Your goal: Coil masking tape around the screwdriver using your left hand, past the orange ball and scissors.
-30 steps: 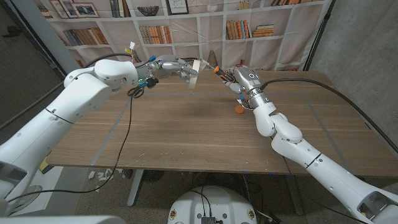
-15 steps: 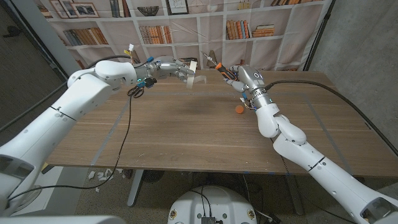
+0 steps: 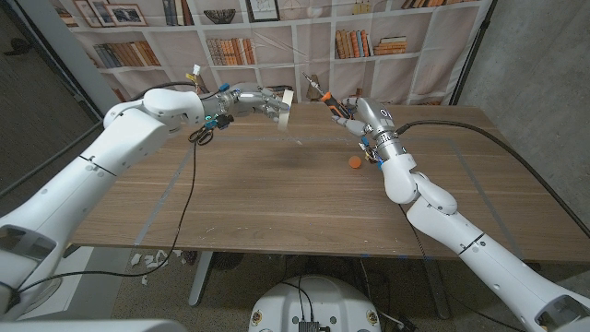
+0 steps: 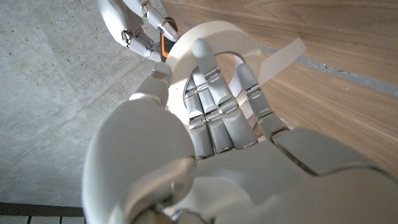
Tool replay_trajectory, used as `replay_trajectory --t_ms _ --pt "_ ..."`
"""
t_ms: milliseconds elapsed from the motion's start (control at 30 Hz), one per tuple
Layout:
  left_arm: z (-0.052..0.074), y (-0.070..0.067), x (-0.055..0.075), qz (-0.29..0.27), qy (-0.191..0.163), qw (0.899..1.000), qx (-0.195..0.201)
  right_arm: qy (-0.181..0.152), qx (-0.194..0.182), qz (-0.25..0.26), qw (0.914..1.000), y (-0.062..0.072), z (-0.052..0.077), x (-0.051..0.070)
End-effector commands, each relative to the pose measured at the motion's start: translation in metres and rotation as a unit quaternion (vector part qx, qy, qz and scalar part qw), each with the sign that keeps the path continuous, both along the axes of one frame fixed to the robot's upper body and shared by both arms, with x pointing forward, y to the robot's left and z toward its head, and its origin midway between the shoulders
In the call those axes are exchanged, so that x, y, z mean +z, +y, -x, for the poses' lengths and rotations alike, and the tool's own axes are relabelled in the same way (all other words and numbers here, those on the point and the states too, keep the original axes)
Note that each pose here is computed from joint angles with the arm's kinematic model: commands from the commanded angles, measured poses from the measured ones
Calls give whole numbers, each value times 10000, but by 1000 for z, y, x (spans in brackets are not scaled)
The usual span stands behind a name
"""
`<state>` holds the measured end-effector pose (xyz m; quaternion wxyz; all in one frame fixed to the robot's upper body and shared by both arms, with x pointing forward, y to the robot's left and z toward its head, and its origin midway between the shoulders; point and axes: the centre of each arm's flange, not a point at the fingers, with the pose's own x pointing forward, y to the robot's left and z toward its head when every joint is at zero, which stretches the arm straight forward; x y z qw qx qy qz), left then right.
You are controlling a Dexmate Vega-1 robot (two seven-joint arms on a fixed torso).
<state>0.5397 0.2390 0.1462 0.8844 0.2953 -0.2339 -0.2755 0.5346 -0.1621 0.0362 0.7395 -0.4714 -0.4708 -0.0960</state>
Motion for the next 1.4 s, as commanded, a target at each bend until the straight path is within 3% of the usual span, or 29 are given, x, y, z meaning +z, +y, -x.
replay_trajectory --t_ms 33,200,400,800,1000,1400 --pt "18 1 15 609 -600 9963 118 30 -460 654 9968 2 0 -7" --pt "31 2 23 713 -954 9921 401 162 -673 763 9947 -5 -2 -16" --pt "34 -4 22 968 -1069 9887 402 287 -738 955 9923 -6 -1 -25" --pt "40 -27 27 921 -1131 9890 232 210 -570 1428 9879 13 4 -32" --pt "38 -31 27 885 -895 9919 172 131 -515 1713 9838 23 6 -38" --pt "42 -38 34 257 -664 9972 231 -32 -358 1802 9830 31 9 -36"
